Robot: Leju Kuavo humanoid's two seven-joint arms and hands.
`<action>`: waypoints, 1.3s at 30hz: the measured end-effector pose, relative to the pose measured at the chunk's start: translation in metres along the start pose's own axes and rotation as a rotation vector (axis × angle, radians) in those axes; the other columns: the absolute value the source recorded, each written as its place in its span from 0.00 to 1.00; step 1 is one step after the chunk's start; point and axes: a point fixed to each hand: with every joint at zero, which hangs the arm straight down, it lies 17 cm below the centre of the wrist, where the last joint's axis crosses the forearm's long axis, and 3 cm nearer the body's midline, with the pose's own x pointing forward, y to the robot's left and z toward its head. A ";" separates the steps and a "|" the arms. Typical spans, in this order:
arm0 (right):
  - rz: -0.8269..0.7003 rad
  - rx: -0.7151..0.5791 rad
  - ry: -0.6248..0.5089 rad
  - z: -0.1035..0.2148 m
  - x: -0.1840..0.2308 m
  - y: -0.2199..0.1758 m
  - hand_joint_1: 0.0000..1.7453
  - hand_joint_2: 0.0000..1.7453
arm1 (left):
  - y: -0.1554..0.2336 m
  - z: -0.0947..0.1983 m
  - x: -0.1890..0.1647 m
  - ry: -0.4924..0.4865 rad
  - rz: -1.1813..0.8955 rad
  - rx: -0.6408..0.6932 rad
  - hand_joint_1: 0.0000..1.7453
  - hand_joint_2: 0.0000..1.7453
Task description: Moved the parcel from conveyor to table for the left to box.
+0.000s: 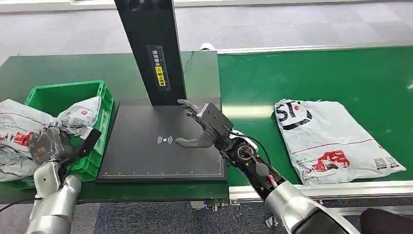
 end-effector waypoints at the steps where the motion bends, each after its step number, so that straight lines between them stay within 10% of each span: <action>1: 0.002 0.002 0.000 0.000 0.000 0.001 0.00 1.00 | 0.002 -0.001 0.005 -0.025 0.032 0.005 0.00 1.00; 7: 0.008 0.011 -0.007 0.000 0.000 0.004 0.00 1.00 | 0.022 -0.009 0.040 -0.164 0.255 0.080 0.00 1.00; 32: 0.041 0.000 -0.043 0.002 0.003 -0.003 0.00 1.00 | 0.062 0.022 0.087 -0.095 0.978 0.259 0.00 1.00; 39: -0.009 -0.147 -0.081 0.009 0.005 -0.036 0.00 1.00 | 0.050 0.086 0.178 -0.259 1.370 -0.115 0.00 1.00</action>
